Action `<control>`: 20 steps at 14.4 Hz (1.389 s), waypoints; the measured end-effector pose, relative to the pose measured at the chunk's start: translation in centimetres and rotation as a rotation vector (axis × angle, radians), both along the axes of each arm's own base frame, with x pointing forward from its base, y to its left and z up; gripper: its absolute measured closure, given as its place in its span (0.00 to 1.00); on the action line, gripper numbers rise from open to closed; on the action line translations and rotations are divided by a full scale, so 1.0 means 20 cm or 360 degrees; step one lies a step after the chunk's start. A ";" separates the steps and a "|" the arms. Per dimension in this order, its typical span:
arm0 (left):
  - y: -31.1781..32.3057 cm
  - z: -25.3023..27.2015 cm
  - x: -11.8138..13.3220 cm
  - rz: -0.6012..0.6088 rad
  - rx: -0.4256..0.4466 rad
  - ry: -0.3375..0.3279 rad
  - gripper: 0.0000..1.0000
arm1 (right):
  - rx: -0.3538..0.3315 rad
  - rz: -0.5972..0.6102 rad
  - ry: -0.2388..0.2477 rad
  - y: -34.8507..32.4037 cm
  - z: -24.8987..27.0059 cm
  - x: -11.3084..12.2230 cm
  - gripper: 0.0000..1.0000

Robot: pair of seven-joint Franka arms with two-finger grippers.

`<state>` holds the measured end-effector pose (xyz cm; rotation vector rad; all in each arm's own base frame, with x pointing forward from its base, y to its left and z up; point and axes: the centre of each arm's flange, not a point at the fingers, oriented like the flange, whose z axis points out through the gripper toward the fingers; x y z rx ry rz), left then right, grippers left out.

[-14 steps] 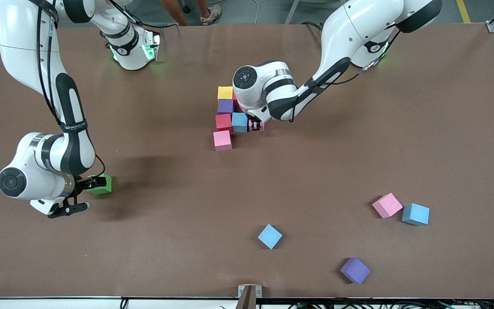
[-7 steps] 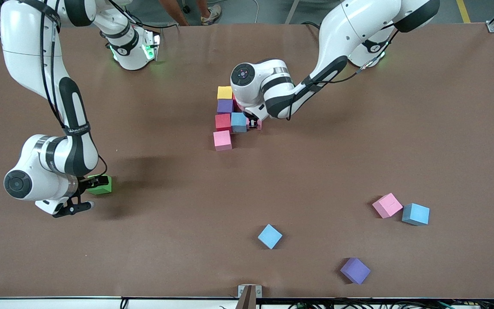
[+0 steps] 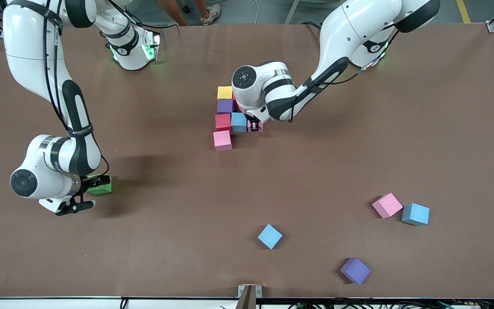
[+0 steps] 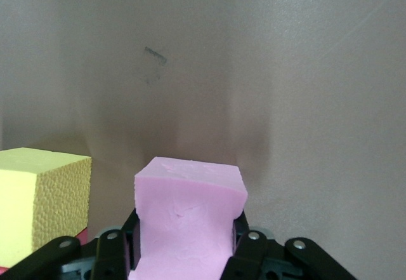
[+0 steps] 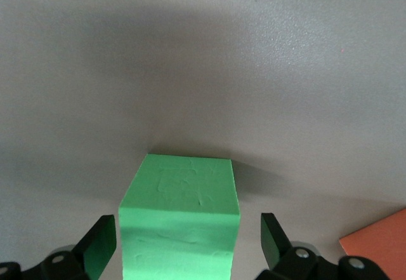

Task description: Arrange 11 blocks into digit 3

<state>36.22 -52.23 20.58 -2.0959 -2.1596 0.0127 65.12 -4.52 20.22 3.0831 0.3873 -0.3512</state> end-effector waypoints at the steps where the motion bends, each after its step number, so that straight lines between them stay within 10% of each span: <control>1: 0.00 0.00 0.00 -0.0001 0.0001 -0.0001 0.45 | -0.0001 0.0000 0.0000 0.00 -0.01 0.00 0.01; 4: -0.02 0.00 -0.02 -0.0009 0.0003 -0.0006 0.45 | -0.0004 0.0000 -0.0003 0.00 -0.02 0.00 0.19; 7: -0.04 0.00 -0.05 -0.0024 0.0003 -0.0007 0.45 | 0.0006 -0.0006 -0.0009 0.01 -0.02 0.00 0.60; 10: -0.05 -0.01 -0.05 -0.0029 0.0006 -0.0009 0.40 | 0.0028 -0.0019 -0.0027 0.04 -0.01 0.02 0.64; 14: -0.03 -0.02 -0.03 -0.0014 0.0013 -0.0013 0.01 | 0.0036 -0.0093 -0.0080 0.16 0.12 0.11 0.64; 20: -0.15 0.14 -0.17 -0.0120 -0.0005 0.0015 0.00 | 0.0123 -0.0160 -0.0092 0.66 0.23 0.16 0.59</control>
